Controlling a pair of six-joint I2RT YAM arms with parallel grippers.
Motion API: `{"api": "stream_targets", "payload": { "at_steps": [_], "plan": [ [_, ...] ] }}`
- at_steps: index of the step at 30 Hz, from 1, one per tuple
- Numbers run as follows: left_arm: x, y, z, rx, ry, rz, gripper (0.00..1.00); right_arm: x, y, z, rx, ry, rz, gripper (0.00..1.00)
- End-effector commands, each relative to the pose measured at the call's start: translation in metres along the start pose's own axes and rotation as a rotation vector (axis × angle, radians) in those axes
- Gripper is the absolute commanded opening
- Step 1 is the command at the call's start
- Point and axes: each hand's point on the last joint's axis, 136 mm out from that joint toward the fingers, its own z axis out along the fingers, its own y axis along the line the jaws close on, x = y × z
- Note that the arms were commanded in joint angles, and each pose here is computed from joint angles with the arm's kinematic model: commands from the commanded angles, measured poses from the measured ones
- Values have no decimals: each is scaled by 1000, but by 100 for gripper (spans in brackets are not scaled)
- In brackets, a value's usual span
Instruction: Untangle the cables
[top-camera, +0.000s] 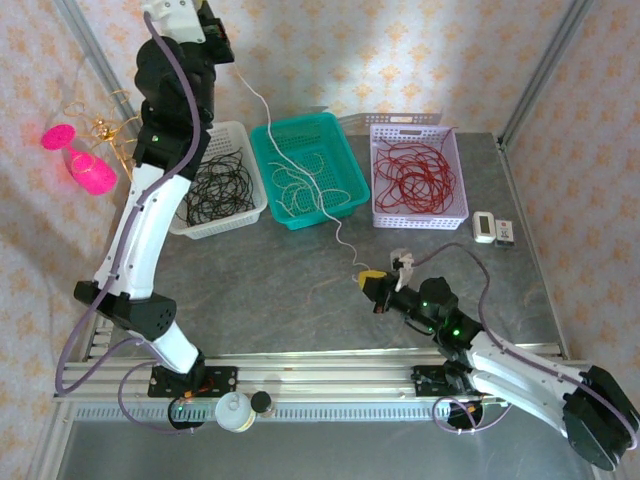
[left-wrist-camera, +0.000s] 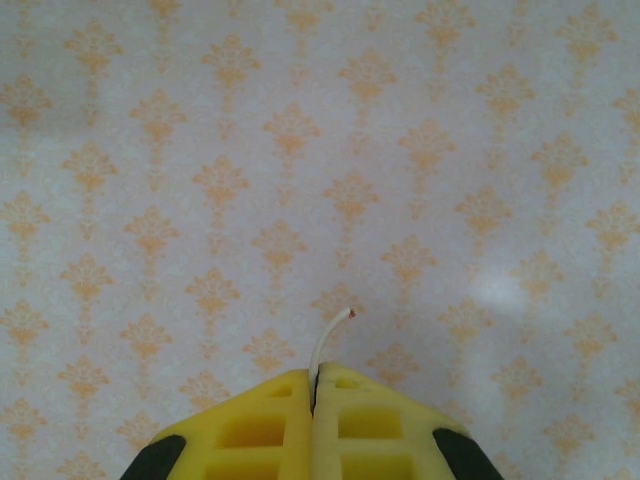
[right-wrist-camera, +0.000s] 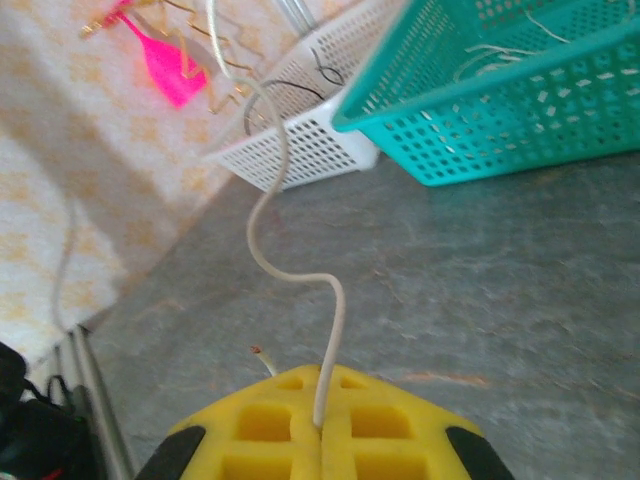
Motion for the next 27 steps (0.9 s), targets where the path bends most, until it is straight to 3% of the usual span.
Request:
{"api": "stream_targets", "payload": {
  "at_steps": [1,17,27],
  "plan": [
    [-21,-2,2,42,-51,-50,0,17,-19,-3,119,92,-28,0],
    [-49,37,20,20,-131,-104,0,59,-26,-1,299,238,-65,0],
    [-53,43,26,30,-141,-119,0,68,-33,-14,321,234,-28,0]
  ]
}}
